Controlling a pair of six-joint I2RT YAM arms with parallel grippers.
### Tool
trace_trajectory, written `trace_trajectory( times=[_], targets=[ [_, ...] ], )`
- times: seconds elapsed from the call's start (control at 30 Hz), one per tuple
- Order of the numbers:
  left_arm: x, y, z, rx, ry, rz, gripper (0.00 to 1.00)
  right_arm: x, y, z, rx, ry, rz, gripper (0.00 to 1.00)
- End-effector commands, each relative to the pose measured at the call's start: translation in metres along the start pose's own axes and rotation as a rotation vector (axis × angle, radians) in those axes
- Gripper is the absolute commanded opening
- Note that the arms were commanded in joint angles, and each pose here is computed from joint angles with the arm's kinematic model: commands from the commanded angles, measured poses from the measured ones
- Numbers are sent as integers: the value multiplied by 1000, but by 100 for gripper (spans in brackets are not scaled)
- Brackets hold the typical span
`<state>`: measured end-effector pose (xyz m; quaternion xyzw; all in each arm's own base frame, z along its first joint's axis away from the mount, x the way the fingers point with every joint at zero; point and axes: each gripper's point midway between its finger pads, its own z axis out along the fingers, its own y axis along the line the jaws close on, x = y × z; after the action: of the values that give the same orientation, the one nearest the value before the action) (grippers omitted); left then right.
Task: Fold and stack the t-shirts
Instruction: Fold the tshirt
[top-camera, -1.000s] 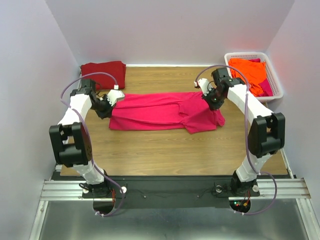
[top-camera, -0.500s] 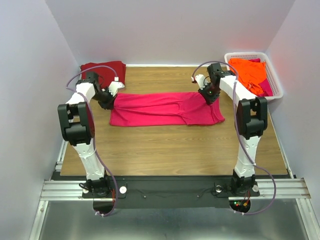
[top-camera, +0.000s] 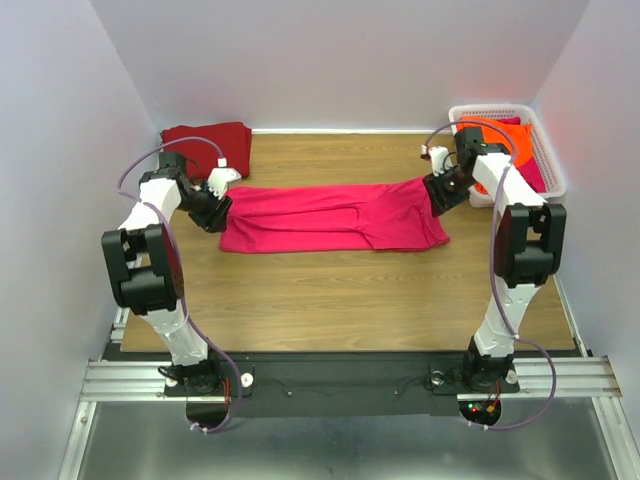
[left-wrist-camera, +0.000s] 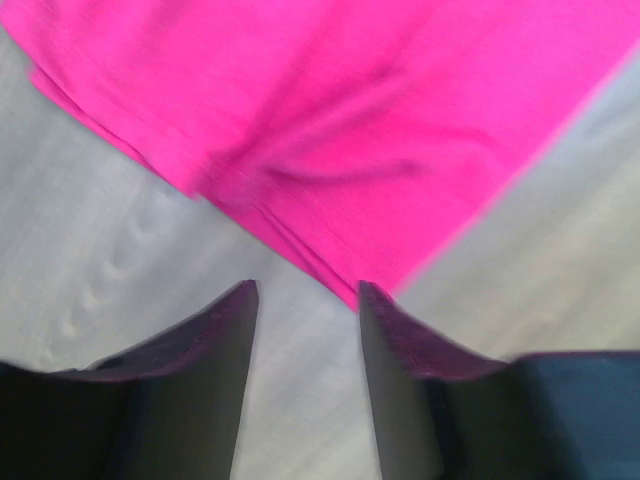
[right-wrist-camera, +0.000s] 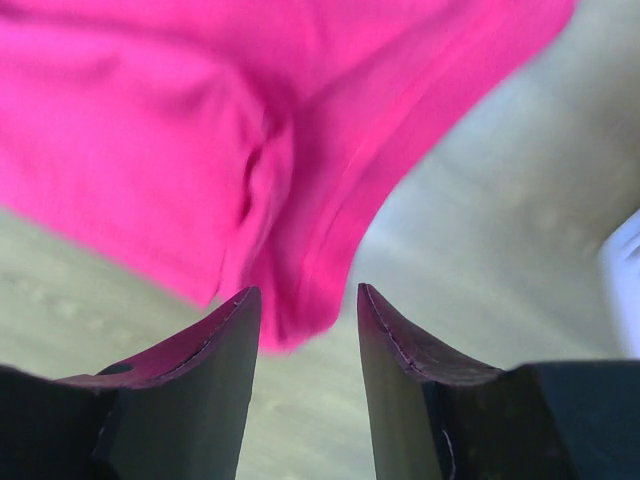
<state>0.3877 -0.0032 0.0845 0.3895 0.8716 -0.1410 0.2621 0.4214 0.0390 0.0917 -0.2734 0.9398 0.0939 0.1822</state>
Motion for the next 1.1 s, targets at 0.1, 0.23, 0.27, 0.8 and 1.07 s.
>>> trace_trajectory(
  times=[0.1, 0.23, 0.27, 0.8, 1.07],
  targets=[
    [12, -33, -3, 8, -48, -59, 57, 31, 38, -3, -130, 40, 91, 49],
    [19, -36, 6, 8, -46, -82, 57, 45, 35, 8, -124, 67, 108, 49],
    [22, -36, 9, 11, -41, -95, 57, 48, 33, 12, -118, 77, 117, 48],
    [49, -29, 36, -13, 23, -191, 34, 62, 6, 33, -34, 104, 162, 20],
    [54, -35, 22, -16, 57, -191, 0, 78, -7, 11, 50, 122, 147, 1]
  ],
)
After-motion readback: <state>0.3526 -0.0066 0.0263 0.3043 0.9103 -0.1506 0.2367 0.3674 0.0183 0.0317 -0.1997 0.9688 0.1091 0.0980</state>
